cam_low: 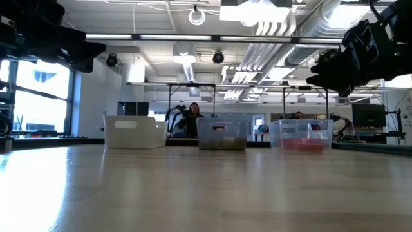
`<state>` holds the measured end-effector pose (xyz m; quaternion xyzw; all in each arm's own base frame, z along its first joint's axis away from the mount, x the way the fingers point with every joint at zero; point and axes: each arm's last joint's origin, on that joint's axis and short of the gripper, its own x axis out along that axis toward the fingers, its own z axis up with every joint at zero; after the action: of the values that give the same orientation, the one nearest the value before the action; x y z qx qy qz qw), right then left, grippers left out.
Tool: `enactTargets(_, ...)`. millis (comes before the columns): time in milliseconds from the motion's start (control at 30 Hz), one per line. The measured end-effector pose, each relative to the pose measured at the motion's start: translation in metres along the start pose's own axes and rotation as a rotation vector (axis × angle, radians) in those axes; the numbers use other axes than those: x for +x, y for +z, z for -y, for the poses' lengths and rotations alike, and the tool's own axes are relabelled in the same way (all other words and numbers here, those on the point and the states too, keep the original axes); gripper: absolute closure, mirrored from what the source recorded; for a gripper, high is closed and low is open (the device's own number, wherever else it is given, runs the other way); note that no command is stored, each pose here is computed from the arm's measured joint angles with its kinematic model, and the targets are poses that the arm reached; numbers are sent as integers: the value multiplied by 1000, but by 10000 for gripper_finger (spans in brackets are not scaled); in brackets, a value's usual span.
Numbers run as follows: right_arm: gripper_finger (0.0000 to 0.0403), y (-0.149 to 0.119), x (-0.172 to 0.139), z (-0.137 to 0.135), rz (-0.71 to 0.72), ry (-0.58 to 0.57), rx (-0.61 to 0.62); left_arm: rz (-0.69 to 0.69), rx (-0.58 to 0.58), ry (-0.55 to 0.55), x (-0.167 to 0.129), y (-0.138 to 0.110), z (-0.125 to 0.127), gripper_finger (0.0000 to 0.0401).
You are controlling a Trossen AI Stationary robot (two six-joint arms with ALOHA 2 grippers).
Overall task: Sort & place blocks by color
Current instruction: Return to Home Position
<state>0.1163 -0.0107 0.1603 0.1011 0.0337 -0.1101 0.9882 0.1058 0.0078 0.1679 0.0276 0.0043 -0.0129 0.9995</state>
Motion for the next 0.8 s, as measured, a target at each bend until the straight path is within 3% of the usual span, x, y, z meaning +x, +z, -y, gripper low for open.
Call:
enactTargets(600, 199, -7, -4, 4, -61, -90, -34, 0, 0, 0, 0, 0, 0, 176)
enactTargets(800, 199, -10, -4, 6, -75, -132, 20, 0, 0, 0, 0, 0, 0, 176)
